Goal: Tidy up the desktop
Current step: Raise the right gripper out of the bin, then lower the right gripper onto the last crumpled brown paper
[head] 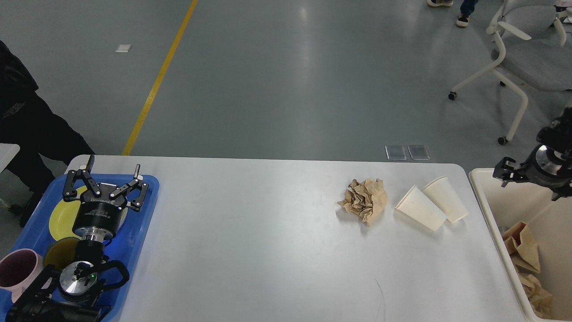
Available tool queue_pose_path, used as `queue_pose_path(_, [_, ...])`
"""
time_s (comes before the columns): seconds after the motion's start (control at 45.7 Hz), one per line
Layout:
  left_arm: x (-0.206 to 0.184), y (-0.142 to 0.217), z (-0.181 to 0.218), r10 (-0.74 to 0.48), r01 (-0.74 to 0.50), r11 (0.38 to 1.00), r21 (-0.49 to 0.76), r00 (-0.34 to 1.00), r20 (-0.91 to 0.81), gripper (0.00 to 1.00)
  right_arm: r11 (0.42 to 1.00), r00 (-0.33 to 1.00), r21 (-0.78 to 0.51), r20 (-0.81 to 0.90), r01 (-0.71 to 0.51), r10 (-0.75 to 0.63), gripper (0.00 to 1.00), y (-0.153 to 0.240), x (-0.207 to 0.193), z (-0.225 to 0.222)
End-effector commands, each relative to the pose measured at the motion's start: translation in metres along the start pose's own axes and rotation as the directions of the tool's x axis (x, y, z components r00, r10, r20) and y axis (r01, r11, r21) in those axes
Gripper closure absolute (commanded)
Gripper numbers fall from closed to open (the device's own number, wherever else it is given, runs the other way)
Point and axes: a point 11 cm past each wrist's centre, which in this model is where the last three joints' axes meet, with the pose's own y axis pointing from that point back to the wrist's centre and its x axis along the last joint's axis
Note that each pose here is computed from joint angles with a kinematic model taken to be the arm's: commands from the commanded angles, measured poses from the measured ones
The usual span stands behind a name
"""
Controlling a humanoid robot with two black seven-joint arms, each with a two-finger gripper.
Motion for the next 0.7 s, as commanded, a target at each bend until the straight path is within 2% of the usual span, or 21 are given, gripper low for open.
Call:
queue_pose_path(0.0, [0.000, 0.000, 0.000, -0.001, 0.001, 1.000, 0.001, 1.000, -0.001, 0.04, 0.999, 0.992, 0.021, -0.122, 0.034, -0.031, 0.00, 0.065, 0.001, -0.038])
queue_pose_path(0.197, [0.000, 0.000, 0.000, 0.001, -0.001, 1.000, -0.001, 1.000, 0.001, 0.04, 0.990, 0.947, 0.095, -0.316, 0.101, -0.067, 0.00, 0.163, 0.003, -0.084])
queue_pose_path(0.328, [0.000, 0.000, 0.000, 0.001, -0.001, 1.000, -0.001, 1.000, 0.001, 0.04, 0.969, 0.932, 0.185, -0.352, 0.165, -0.092, 0.00, 0.209, -0.014, -0.103])
queue_pose_path(0.437, [0.000, 0.000, 0.000, 0.001, -0.001, 1.000, 0.000, 1.000, 0.001, 0.04, 0.955, 0.927, 0.248, -0.371, 0.161, -0.060, 0.00, 0.249, -0.025, -0.111])
queue_pose_path(0.547, [0.000, 0.000, 0.000, 0.001, -0.001, 1.000, 0.001, 1.000, 0.001, 0.04, 0.945, 0.895, 0.283, -0.446, 0.165, -0.023, 0.00, 0.290, -0.051, -0.116])
queue_pose_path(0.678, [0.000, 0.000, 0.000, 0.001, -0.001, 1.000, 0.001, 1.000, -0.001, 0.04, 0.934, 0.868, 0.301, -0.496, 0.191, -0.018, 0.00, 0.308, -0.075, -0.113])
